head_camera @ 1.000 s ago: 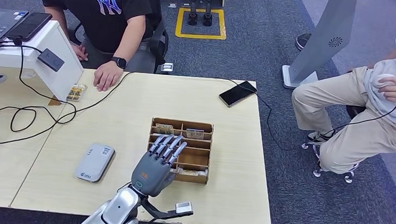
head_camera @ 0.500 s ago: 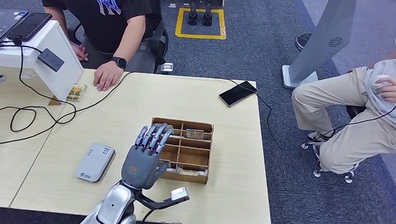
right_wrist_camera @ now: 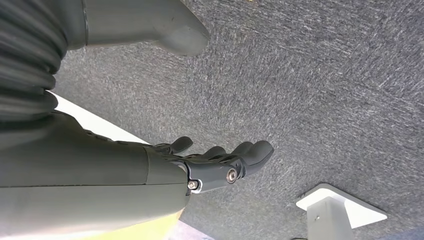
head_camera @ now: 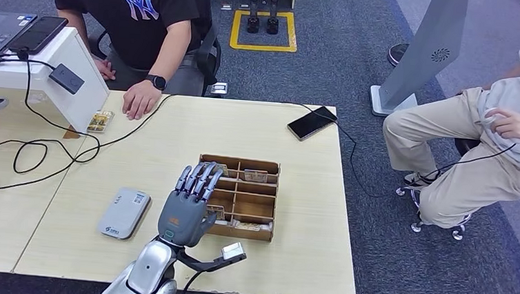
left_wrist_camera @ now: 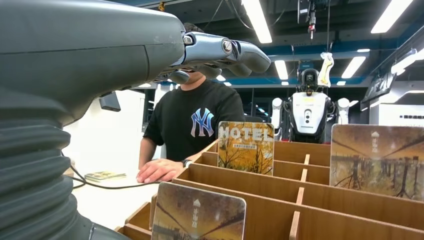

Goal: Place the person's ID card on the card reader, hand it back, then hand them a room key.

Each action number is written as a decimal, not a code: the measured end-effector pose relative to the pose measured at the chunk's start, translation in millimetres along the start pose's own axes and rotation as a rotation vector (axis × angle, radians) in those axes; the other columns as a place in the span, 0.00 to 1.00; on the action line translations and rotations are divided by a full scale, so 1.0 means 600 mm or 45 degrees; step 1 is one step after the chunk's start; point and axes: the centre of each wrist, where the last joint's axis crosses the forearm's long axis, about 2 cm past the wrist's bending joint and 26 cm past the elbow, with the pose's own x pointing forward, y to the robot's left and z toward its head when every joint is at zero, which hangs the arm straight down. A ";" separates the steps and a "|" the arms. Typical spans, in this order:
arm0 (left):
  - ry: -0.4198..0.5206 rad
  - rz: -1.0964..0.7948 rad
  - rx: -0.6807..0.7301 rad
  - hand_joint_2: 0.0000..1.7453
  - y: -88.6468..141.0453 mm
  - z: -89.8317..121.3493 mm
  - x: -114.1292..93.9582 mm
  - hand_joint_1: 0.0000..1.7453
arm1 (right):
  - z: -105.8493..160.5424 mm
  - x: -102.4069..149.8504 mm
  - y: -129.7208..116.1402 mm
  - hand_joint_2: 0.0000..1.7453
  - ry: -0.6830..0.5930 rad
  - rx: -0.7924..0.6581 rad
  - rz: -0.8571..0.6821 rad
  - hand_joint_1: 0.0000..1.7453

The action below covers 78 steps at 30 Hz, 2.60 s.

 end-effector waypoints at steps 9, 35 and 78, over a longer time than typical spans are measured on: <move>-0.022 -0.026 -0.022 1.00 -0.007 -0.006 -0.002 0.00 | 0.000 0.000 0.000 1.00 -0.028 0.004 0.013 0.00; -0.285 -0.151 -0.301 1.00 -0.040 -0.026 -0.009 1.00 | 0.003 -0.001 0.002 1.00 -0.113 0.037 0.089 0.00; -0.140 0.099 0.140 1.00 0.031 0.005 0.031 0.00 | 0.003 -0.003 0.002 1.00 0.002 0.008 -0.001 0.00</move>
